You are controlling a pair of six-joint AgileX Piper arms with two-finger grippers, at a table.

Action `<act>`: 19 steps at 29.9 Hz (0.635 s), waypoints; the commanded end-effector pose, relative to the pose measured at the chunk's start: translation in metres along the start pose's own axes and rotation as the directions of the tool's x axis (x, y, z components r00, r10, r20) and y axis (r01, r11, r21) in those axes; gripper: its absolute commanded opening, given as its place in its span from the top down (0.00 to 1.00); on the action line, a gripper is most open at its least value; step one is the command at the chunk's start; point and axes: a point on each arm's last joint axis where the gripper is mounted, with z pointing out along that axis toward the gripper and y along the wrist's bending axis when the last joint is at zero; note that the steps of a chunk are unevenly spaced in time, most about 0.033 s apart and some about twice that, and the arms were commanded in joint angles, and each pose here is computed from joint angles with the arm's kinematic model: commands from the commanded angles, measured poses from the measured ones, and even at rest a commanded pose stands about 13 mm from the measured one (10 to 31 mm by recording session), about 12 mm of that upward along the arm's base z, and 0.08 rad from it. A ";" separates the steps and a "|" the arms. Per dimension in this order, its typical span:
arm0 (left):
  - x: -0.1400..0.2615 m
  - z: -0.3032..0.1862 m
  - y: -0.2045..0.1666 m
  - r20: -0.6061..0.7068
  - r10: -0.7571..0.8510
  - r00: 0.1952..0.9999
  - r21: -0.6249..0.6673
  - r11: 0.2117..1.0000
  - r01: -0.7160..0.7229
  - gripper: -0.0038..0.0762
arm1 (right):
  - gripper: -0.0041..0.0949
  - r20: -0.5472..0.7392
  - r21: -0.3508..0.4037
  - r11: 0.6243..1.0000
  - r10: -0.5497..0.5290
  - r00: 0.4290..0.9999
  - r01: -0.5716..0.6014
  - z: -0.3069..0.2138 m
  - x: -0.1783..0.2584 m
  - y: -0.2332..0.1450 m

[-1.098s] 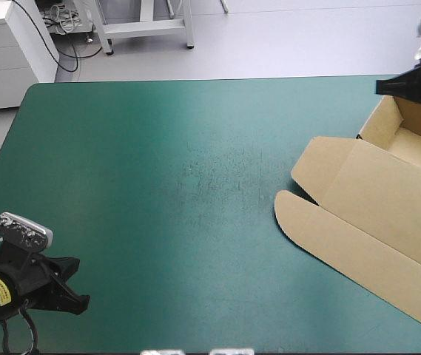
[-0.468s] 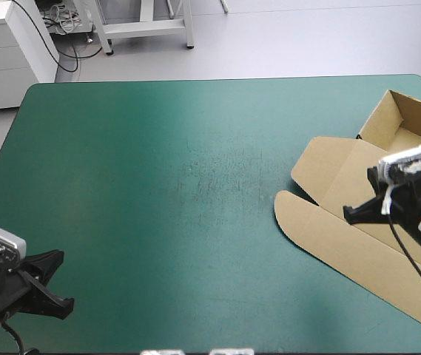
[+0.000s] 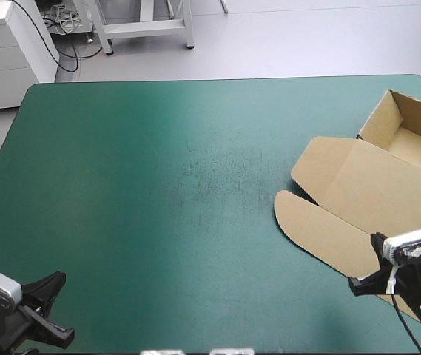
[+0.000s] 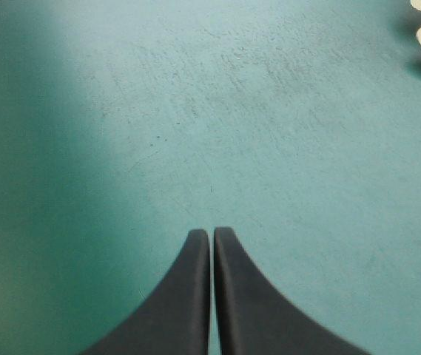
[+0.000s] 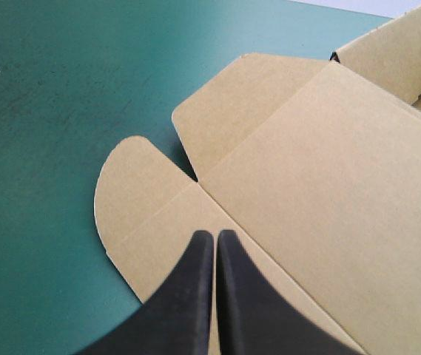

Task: Fold the box

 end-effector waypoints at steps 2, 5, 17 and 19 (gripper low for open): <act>0.003 -0.004 0.000 0.114 0.002 0.993 0.006 1.000 -0.002 0.96 | 0.96 0.091 0.007 1.000 0.020 0.996 -0.021 -0.004 0.011 0.001; 0.011 -0.002 0.000 0.113 0.001 0.994 0.007 1.000 -0.002 0.96 | 0.96 0.088 0.004 0.998 0.056 0.995 -0.056 -0.004 0.024 0.003; 0.016 -0.005 0.000 0.137 0.002 0.991 0.004 1.000 -0.002 0.96 | 0.96 0.193 0.009 0.998 0.061 0.979 -0.064 -0.020 0.040 0.005; 0.016 -0.005 0.000 0.137 0.002 0.991 0.004 1.000 -0.002 0.96 | 0.96 0.210 0.008 0.997 0.067 0.975 -0.070 -0.022 0.041 0.005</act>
